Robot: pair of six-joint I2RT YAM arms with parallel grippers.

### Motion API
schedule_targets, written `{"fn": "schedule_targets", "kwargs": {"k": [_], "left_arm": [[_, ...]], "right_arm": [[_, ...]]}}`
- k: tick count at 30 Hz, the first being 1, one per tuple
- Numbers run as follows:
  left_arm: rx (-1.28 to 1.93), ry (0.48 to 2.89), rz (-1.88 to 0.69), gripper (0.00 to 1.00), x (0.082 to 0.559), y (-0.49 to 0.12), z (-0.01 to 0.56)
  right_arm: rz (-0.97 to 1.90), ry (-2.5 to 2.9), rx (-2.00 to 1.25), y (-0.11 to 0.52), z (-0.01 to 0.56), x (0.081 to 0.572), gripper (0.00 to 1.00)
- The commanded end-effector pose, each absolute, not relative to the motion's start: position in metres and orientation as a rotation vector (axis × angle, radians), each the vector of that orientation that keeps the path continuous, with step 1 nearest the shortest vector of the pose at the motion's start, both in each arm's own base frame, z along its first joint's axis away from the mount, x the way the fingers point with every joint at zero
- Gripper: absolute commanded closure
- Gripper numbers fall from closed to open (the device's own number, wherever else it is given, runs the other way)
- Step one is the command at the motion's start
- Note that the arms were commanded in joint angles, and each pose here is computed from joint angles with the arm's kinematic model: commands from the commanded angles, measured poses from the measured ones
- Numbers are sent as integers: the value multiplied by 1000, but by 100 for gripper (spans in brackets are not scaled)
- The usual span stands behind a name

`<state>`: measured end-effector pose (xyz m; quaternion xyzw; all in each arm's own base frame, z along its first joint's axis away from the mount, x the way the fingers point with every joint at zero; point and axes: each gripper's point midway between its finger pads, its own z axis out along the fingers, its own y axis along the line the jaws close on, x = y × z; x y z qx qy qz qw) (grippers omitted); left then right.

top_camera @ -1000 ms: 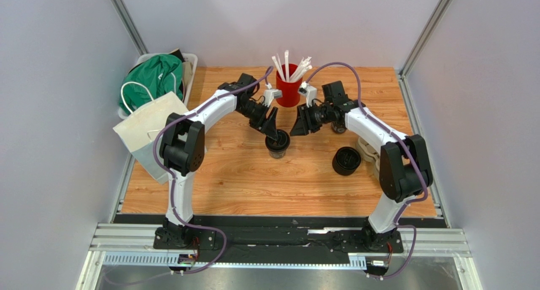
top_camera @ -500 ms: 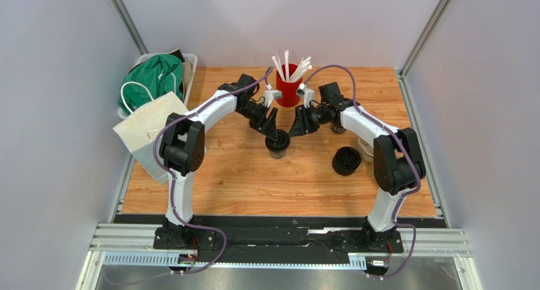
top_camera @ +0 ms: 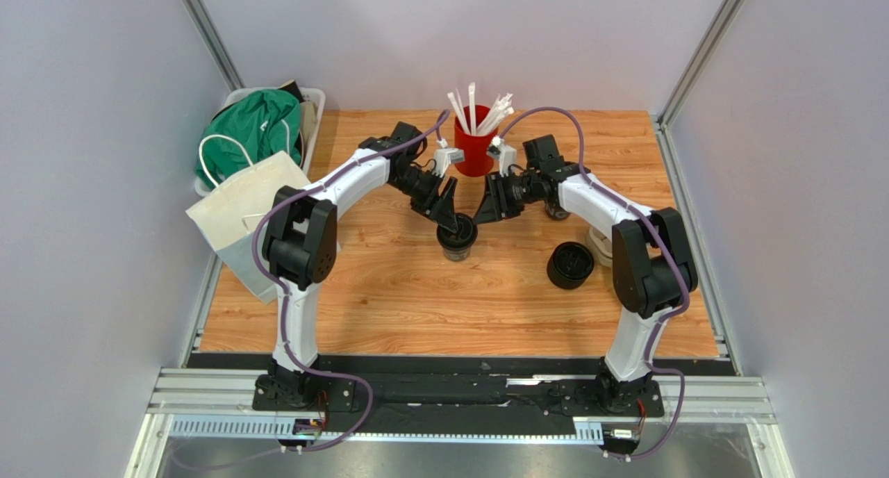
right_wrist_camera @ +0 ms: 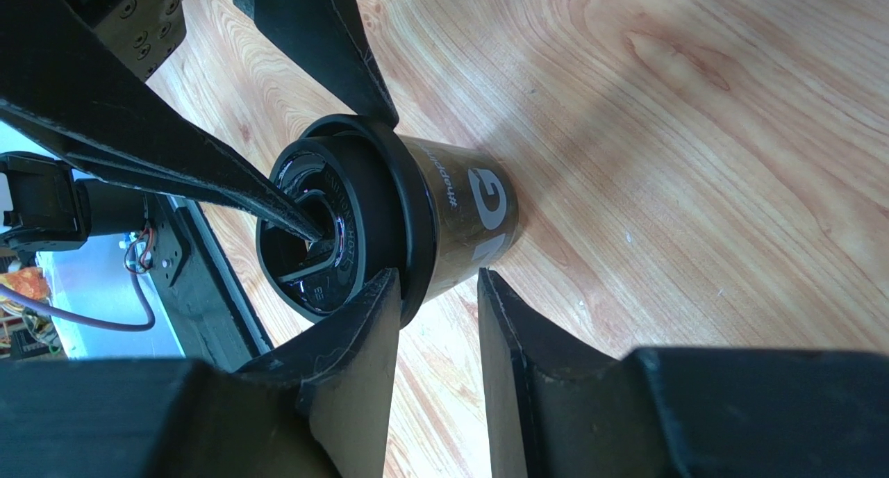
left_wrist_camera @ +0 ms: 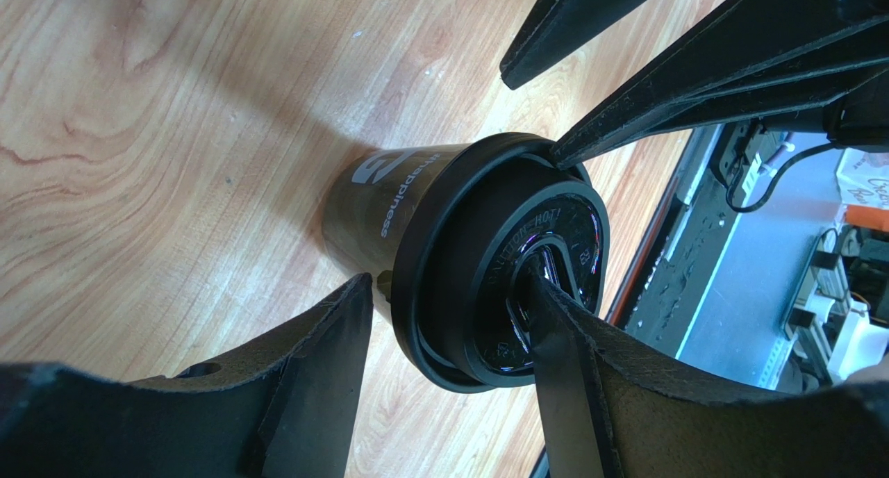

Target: Pack the takeout coffee

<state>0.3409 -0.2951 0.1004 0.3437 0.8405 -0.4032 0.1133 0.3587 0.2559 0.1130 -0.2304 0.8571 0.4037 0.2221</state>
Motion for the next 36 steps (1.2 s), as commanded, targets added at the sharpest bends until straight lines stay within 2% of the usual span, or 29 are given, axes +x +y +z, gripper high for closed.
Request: {"fn": "schedule_targets", "kwargs": {"k": [1, 18, 36], "left_arm": [[1067, 2532, -982, 36, 346, -279, 63], [1125, 2509, -928, 37, 342, -288, 64], [1161, 2519, -876, 37, 335, -283, 62]], "right_arm": [[1120, 2292, -655, 265, 127, 374, 64], [1020, 2330, -623, 264, 106, 379, 62], [958, 2330, -717, 255, 102, 365, 63]]}}
